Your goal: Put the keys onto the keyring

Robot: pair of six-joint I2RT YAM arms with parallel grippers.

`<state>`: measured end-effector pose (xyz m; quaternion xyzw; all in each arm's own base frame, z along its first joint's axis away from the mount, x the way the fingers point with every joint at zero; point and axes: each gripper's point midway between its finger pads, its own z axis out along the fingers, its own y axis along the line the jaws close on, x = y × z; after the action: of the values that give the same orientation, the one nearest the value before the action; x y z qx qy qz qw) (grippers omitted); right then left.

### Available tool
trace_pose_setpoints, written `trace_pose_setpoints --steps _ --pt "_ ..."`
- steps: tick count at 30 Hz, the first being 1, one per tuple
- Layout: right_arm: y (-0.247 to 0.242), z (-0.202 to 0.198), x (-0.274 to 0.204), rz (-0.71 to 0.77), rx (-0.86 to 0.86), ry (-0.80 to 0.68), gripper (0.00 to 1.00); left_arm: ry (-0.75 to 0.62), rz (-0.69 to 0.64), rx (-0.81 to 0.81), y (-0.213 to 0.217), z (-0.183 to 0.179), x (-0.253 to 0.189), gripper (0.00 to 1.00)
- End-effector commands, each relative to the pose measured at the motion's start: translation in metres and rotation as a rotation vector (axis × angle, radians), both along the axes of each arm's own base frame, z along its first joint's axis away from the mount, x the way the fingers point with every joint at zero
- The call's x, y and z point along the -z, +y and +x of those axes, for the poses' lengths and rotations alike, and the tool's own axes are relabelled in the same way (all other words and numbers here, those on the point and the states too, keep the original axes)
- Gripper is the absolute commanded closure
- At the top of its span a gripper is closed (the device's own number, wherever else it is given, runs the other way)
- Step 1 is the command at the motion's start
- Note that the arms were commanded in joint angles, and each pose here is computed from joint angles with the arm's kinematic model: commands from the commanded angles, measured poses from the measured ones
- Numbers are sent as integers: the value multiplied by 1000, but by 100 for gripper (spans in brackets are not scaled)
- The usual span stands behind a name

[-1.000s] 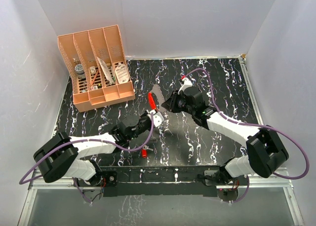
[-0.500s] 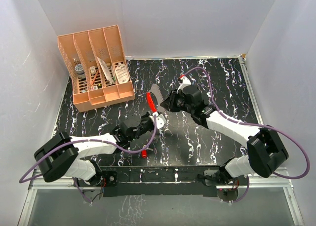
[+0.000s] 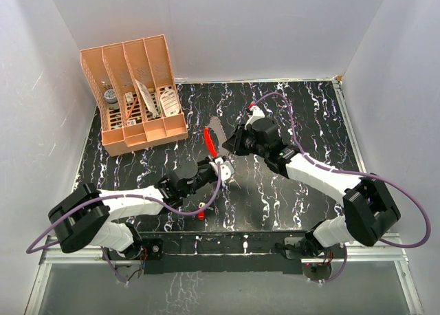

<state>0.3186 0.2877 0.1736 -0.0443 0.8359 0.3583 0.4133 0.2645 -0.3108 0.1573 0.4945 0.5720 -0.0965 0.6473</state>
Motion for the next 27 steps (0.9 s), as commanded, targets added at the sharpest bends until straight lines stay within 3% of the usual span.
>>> trace_pose_setpoints --steps 1,27 --pt "8 13 -34 54 18 -77 100 -46 -30 -9 -6 4 -20 100" --pt "9 14 -35 58 41 -66 100 -84 3 -34 -8 5 -20 100"
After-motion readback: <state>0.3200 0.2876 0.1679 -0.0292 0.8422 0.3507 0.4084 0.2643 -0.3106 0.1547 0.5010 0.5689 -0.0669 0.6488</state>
